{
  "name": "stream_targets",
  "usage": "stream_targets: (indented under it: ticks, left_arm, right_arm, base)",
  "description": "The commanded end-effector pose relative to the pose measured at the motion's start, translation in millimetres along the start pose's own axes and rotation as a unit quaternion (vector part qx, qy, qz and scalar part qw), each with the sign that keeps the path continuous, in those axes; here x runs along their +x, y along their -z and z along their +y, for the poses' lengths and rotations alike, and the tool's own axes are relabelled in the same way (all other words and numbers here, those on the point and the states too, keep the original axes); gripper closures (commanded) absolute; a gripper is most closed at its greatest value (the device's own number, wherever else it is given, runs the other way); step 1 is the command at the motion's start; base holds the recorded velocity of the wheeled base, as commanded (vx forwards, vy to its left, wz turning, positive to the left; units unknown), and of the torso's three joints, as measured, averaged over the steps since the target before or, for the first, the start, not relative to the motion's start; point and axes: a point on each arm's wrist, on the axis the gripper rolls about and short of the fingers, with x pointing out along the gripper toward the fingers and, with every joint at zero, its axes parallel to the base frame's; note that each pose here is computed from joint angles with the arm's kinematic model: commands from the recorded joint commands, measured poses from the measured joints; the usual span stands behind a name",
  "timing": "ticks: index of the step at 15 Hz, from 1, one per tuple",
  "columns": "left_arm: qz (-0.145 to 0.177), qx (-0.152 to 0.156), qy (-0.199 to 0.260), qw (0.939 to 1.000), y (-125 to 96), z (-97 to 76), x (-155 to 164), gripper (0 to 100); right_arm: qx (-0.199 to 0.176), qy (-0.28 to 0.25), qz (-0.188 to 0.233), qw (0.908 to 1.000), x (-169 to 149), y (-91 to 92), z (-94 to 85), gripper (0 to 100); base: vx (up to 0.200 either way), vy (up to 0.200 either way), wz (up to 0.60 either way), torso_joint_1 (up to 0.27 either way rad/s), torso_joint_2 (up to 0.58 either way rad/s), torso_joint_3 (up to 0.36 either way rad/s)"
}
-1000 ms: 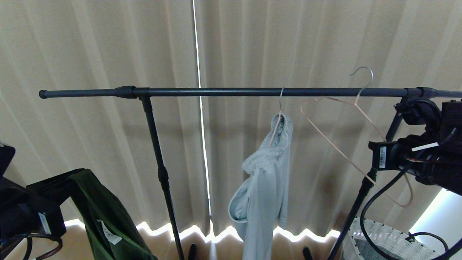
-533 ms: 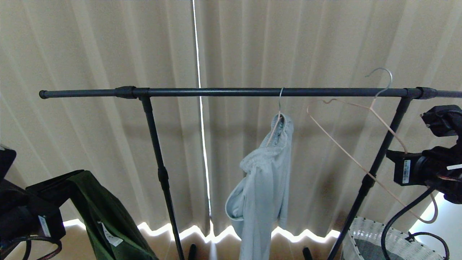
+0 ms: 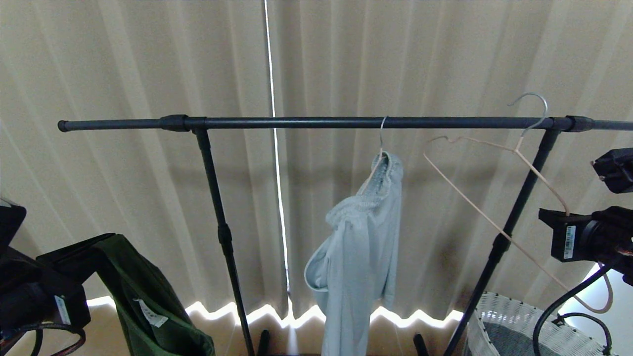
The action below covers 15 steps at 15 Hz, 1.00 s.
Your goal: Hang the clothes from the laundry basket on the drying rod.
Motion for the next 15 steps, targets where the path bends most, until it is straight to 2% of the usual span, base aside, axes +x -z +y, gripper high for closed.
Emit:
stream_targets:
  ticks: [1,9,15]
  left_arm:
    - [-0.001,0.000,0.000,1.0000,0,0.1,0,100]
    - [0.004,0.001,0.001,1.0000,3,-0.7,0,100]
    - [0.006,0.000,0.003,1.0000,3,-1.0,1,100]
  right_arm:
    - [0.001,-0.001,-0.002,1.0000,-1,-0.2,-0.1,100]
    - [-0.003,-0.004,0.014,0.9999,0,11.2,-0.2,100]
    - [-0.003,-0.005,0.013,0.9999,-3,12.5,-1.0,100]
  base:
    - [-0.200,0.000,0.00,-0.002,0.00,0.002]
    - [-0.200,0.000,0.00,0.001,0.00,0.001]
    - [0.000,0.000,0.00,0.000,0.00,0.000]
